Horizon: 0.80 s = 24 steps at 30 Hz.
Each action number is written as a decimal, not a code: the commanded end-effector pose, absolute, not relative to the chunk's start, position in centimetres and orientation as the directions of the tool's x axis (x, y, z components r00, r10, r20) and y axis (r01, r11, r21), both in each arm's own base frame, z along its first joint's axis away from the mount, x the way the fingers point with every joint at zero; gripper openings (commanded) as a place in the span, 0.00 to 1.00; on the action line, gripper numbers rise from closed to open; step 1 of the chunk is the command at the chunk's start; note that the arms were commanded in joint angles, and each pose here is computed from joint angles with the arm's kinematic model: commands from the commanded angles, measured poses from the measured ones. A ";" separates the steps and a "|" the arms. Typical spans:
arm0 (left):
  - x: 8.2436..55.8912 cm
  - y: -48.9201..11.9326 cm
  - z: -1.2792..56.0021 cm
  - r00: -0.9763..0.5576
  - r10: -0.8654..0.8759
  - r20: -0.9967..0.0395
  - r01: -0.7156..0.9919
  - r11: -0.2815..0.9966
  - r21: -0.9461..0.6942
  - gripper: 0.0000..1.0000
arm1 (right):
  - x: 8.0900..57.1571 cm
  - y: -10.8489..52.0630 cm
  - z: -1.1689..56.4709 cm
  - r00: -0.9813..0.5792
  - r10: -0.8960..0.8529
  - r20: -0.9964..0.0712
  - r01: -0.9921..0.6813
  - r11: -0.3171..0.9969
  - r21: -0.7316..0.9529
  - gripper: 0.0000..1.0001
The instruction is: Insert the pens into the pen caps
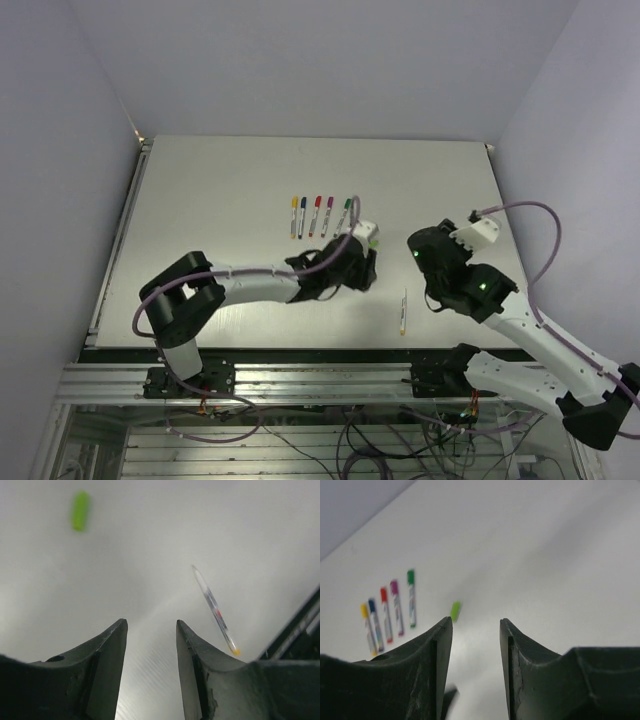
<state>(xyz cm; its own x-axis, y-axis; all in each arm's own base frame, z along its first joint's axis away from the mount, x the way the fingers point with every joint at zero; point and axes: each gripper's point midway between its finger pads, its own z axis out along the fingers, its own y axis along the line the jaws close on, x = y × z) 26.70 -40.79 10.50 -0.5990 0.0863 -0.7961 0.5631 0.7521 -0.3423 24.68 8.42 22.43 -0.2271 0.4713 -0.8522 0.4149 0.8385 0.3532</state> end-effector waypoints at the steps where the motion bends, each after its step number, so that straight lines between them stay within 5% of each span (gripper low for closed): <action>1: 22.7 -43.3 11.3 -0.562 0.088 -0.822 0.609 0.716 -0.340 0.55 | 25.9 4.4 24.6 -0.132 0.485 -0.864 0.485 0.792 0.370 0.42; 2: 21.7 -43.8 11.2 -0.558 0.105 -0.823 0.622 0.710 -0.331 0.78 | 26.1 3.7 25.1 -0.111 0.494 -0.862 0.486 0.784 0.386 0.42; 3: 20.8 -44.3 11.1 -0.551 0.126 -0.825 0.637 0.702 -0.318 0.84 | 26.3 3.2 25.5 -0.088 0.502 -0.861 0.485 0.776 0.403 0.42; 11: 16.6 -47.9 7.9 -0.542 0.254 -0.801 0.689 0.680 -0.251 0.82 | 26.3 1.8 27.2 -0.035 0.518 -0.855 0.493 0.753 0.436 0.41; 24: 17.3 -50.8 4.4 -0.532 0.326 -0.781 0.674 0.722 -0.157 0.82 | 24.2 0.9 27.9 0.003 0.539 -0.842 0.430 0.760 0.488 0.40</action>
<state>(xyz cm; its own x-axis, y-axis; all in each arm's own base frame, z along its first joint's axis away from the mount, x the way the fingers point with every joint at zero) 16.38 -49.58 3.72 -0.5461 0.3368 -0.7670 0.6881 0.7026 -0.1814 24.32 0.98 28.62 0.0269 0.5592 -0.8286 0.4279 0.7427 0.5152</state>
